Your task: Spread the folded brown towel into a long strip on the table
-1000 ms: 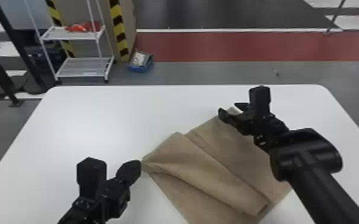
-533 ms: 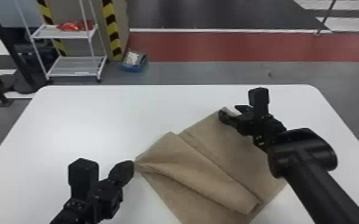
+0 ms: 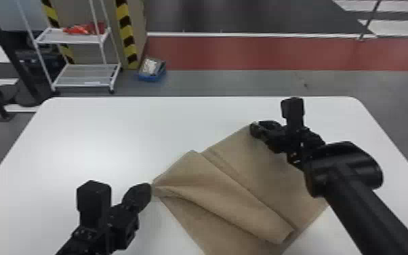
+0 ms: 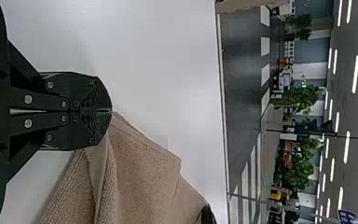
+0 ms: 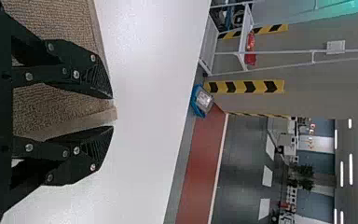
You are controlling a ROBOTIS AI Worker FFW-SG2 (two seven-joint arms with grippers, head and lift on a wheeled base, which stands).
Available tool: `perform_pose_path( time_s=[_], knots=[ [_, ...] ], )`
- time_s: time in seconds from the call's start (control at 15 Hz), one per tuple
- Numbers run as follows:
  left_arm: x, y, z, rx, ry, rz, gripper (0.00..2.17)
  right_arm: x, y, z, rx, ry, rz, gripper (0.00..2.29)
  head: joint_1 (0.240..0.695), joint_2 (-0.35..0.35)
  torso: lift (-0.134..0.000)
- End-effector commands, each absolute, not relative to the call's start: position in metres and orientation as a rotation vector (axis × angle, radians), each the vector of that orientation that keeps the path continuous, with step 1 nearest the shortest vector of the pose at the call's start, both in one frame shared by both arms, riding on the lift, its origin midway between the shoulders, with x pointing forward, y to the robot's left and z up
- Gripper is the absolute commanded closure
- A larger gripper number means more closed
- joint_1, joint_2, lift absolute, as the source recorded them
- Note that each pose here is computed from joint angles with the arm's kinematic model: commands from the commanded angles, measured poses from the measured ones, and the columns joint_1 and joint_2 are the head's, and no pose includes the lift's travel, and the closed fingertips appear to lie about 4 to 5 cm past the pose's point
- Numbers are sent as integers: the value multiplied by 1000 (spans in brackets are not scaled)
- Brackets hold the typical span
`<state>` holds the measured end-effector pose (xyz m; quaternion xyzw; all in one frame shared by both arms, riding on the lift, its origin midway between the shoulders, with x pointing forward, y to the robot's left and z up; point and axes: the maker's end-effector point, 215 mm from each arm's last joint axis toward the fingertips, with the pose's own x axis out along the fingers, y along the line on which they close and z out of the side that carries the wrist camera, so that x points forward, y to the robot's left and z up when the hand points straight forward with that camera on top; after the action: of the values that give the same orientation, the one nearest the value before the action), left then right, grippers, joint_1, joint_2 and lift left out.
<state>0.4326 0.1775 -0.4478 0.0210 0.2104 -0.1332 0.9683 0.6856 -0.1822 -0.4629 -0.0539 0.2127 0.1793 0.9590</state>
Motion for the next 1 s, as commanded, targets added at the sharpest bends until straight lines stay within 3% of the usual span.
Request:
perform_pose_path(
  time_s=[0.0,0.2,0.33,0.47,0.73,0.93],
  knots=[
    [434,178,-447,44,422,-268,1379,684,-183,-467,-101,446,362,822,695,-5,-123],
    [434,177,-446,42,421,-269,1379,682,-184,-469,-104,455,362,829,695,-5,-123],
    [434,177,-444,43,418,-269,1379,679,-182,-471,-93,458,369,1237,695,-6,-123],
    [435,178,-440,43,411,-266,1379,679,-181,-458,-85,422,370,1477,695,-5,-123],
    [447,195,-408,53,351,-216,1379,670,-190,-417,-80,340,369,1480,695,3,-123],
    [458,213,-371,69,284,-174,1382,659,-231,-385,-80,319,337,1477,695,5,-123]
  ],
)
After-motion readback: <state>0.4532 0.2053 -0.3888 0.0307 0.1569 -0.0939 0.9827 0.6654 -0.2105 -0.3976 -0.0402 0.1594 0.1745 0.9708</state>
